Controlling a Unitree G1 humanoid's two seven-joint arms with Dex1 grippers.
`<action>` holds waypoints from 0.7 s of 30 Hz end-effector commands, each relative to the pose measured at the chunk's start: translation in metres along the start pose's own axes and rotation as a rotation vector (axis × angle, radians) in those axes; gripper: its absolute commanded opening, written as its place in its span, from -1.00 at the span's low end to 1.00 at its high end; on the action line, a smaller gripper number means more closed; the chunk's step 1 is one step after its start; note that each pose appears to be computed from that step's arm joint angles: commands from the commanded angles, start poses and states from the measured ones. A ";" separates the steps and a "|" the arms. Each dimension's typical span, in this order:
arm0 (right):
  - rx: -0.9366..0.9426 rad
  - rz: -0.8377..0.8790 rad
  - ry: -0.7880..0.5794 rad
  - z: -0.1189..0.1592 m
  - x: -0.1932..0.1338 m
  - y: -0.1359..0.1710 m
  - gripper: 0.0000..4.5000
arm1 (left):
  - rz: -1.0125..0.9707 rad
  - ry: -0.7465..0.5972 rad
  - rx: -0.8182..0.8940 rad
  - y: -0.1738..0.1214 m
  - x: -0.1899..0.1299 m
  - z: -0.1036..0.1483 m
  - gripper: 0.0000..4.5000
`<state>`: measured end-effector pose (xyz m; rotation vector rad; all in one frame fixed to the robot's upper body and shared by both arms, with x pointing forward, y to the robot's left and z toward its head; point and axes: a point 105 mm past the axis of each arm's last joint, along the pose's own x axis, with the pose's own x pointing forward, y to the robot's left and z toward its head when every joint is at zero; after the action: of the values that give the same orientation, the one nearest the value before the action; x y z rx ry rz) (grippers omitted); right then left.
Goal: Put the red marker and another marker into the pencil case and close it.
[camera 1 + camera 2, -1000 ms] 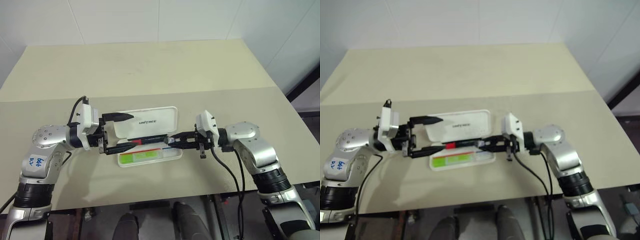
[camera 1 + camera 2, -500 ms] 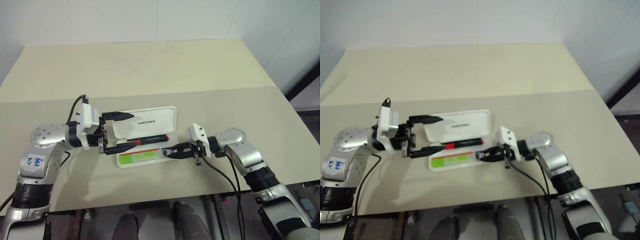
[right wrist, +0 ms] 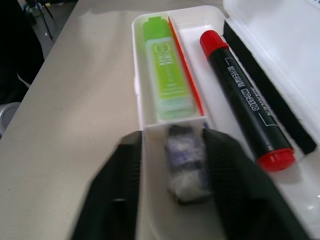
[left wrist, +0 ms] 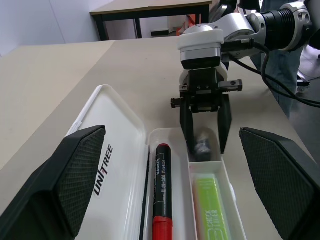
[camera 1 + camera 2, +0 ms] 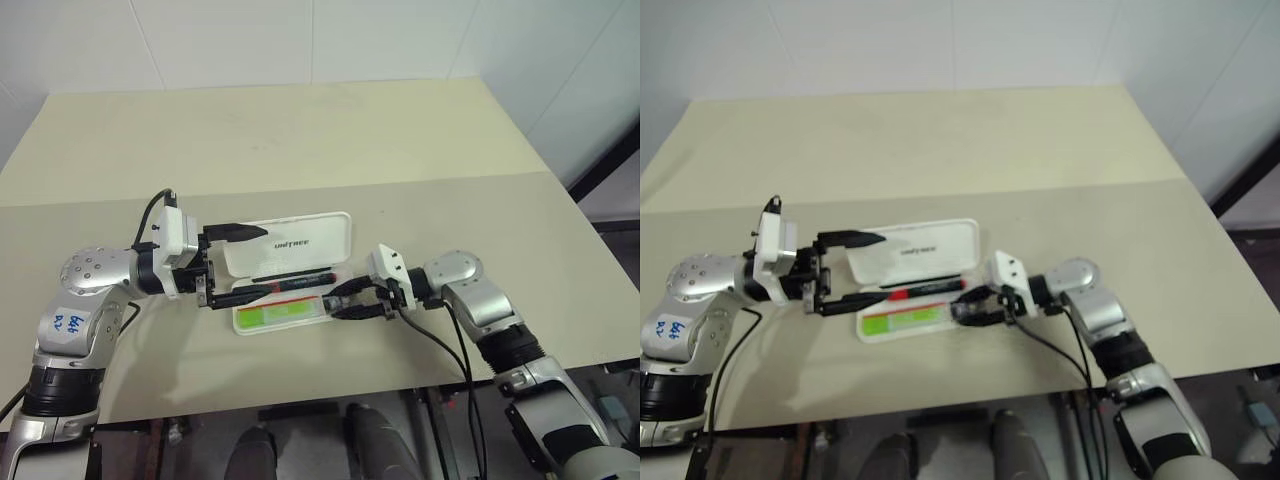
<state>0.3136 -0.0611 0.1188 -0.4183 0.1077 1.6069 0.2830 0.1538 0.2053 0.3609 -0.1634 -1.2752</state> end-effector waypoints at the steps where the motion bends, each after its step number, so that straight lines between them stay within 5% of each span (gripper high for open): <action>1: -0.045 -0.009 -0.007 0.009 -0.002 -0.006 0.43 | 0.019 -0.008 0.054 0.002 -0.005 0.012 1.00; 5: -0.079 -0.016 -0.022 0.018 -0.004 -0.010 0.99 | 0.023 -0.008 0.056 0.002 -0.005 0.012 1.00; 21: -0.093 -0.196 -0.170 0.061 -0.046 0.001 0.99 | 0.022 -0.016 0.057 -0.001 -0.008 0.012 1.00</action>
<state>0.3037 -0.0783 0.1682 -0.3440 -0.0513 1.4906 0.2820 0.1577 0.2072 0.3630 -0.1744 -1.2541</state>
